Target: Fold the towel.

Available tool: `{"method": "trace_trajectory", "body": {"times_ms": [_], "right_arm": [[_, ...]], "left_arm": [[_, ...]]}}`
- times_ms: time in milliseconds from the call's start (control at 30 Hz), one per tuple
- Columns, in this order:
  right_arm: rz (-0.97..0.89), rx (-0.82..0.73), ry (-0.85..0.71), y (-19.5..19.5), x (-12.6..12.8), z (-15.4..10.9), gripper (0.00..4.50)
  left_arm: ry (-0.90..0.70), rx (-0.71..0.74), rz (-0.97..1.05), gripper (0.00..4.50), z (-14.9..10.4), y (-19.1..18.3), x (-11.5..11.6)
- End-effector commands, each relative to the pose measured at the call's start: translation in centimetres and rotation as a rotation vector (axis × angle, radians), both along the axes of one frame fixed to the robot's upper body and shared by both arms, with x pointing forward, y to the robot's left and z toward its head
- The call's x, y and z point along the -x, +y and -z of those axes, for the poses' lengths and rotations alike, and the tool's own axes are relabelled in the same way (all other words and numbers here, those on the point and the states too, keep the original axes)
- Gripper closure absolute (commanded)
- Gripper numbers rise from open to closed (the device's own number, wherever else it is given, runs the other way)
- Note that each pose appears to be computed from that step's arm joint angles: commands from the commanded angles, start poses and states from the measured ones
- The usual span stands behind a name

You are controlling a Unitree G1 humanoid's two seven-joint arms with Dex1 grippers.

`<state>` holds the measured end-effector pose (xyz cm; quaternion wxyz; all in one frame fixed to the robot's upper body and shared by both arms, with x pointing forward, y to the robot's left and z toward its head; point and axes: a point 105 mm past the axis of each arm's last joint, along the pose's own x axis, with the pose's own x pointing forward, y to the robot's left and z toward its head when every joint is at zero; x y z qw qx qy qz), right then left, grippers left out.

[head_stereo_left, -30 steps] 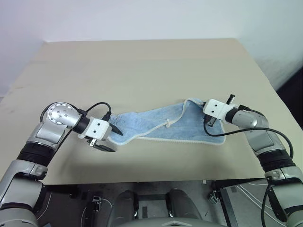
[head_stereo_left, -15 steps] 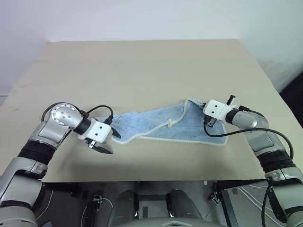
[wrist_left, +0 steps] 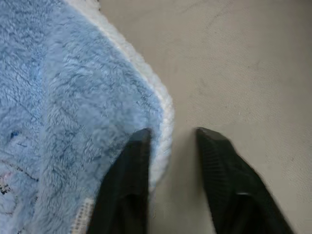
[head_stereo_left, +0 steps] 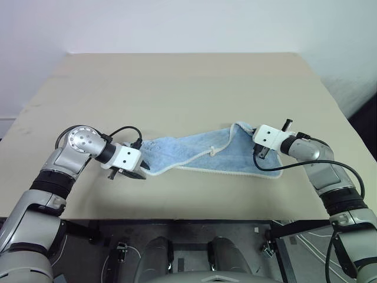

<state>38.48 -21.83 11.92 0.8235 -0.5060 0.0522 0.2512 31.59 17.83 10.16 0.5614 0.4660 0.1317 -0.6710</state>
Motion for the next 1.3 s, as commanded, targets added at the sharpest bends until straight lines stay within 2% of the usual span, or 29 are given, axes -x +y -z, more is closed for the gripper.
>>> {"method": "trace_trajectory", "body": {"times_ms": [33,67,100,267,367,500,733,833,1033,1133,1300], "right_arm": [[-0.02,-0.012,-0.057,0.7,-0.2,-1.5,4.5],[-0.022,-0.013,-0.057,0.7,-0.2,-1.5,4.5],[-0.024,-0.014,-0.058,0.8,-0.2,-1.5,4.5],[-0.028,-0.015,-0.06,0.9,-0.2,-1.6,4.5],[-0.031,-0.015,-0.061,1.0,-0.2,-1.6,4.5],[-0.031,-0.014,-0.066,1.0,-0.2,-1.8,4.5],[-0.028,0.005,-0.115,0.2,-0.5,-3.9,4.5],[-0.035,0.012,-0.127,0.1,-0.5,-4.6,4.5],[-0.034,0.052,-0.175,-0.8,-1.0,-6.8,4.5],[-0.012,0.05,-0.262,-1.5,-1.7,-10.4,4.5],[0.003,0.066,-0.35,-2.2,-2.5,-14.7,4.5]], "left_arm": [[-0.016,0.0,-0.024,4.06,-0.7,0.3,-0.5],[-0.015,0.0,-0.027,4.4,-0.7,0.3,-0.5],[-0.016,0.0,-0.028,4.46,-0.7,0.4,-0.5],[-0.024,0.007,-0.036,4.46,-0.8,0.5,-0.6],[-0.019,0.086,-0.08,4.46,-1.8,0.1,-1.1],[-0.023,0.223,-0.183,4.46,-4.2,-0.3,-2.4],[-0.081,0.562,-0.409,4.46,-11.2,1.2,-4.8],[-0.106,0.639,-0.47,4.46,-12.8,2.0,-5.2],[-0.172,0.718,-0.552,4.46,-14.2,3.4,-5.3],[-0.297,0.858,-0.677,4.46,-16.9,5.0,-6.9],[-0.424,1.039,-0.813,4.46,-20.8,6.7,-8.7]]}}
